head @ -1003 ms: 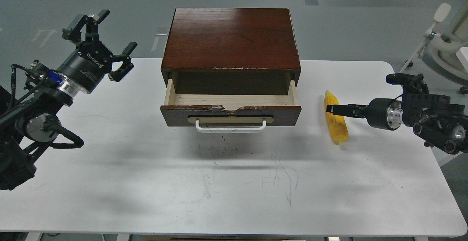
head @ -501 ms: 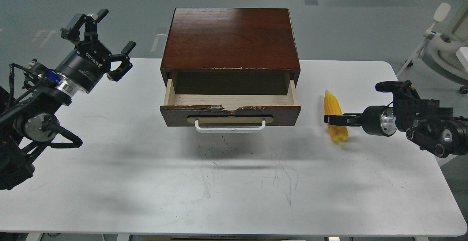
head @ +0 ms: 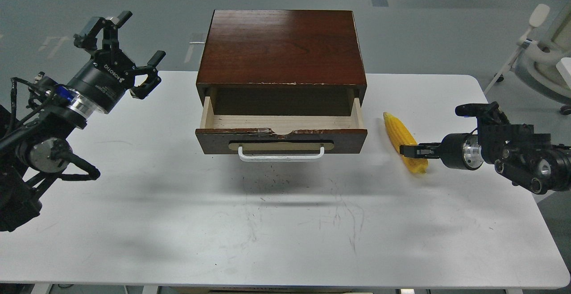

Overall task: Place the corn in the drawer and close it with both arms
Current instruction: 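Lift the corn with the right gripper and carry it over the box, then lower the corn into the open drawer and open the right gripper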

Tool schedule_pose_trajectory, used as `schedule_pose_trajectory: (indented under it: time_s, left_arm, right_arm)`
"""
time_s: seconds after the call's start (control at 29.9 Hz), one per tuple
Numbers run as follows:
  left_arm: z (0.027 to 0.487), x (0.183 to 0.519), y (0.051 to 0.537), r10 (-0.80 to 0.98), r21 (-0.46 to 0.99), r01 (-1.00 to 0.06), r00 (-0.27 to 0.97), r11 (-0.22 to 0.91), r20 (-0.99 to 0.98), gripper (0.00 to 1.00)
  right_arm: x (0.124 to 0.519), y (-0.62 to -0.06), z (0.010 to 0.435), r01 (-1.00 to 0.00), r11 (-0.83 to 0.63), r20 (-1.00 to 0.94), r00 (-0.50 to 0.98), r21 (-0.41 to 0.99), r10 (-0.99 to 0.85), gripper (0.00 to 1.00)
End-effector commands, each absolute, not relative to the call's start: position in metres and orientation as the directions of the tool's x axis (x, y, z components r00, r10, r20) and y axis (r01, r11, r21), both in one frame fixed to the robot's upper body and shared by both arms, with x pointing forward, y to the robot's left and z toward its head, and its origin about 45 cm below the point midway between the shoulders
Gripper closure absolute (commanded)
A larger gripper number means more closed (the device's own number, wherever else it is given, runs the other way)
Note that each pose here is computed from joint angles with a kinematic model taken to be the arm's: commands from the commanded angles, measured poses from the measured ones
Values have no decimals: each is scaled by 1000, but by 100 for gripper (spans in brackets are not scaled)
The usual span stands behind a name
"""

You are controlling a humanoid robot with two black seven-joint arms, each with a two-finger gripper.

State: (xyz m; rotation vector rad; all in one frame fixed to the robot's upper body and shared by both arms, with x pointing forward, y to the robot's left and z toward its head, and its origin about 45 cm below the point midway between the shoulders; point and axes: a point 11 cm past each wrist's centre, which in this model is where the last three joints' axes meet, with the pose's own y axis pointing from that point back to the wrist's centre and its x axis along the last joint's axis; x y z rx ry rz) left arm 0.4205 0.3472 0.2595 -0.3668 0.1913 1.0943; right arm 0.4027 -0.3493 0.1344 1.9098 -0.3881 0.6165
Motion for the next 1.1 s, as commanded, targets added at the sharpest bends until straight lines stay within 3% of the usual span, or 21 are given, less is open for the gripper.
schedule_pose_trajectory:
  time_s: [0.0, 0.27, 0.4, 0.47, 0.74, 1.07]
  left_arm:
    - [261, 421, 348, 830, -197, -892, 450, 406, -328, 0]
    - [268, 425, 346, 829, -213, -888, 458, 408, -320, 0]
    - [274, 427, 346, 829, -223, -884, 463, 410, -312, 0]
    - [277, 427, 350, 835, -224, -886, 460, 407, -303, 0]
    - [286, 427, 357, 842, -228, -884, 460, 407, -281, 0]
    - [288, 426, 359, 843, -229, -884, 461, 408, -276, 0]
  right_arm:
    - [431, -348, 188, -602, -421, 665, 746, 678, 5, 90]
    - [483, -317, 328, -720, -489, 838, 543, 492, 44, 90]
    - [488, -276, 371, -698, -566, 875, 476, 439, 91, 90]
    - [482, -231, 390, -639, -640, 884, 444, 426, 146, 90]
    - [435, -143, 382, -411, -722, 829, 338, 557, 447, 90]
    - [414, -120, 350, -334, -665, 715, 39, 668, 698, 91]
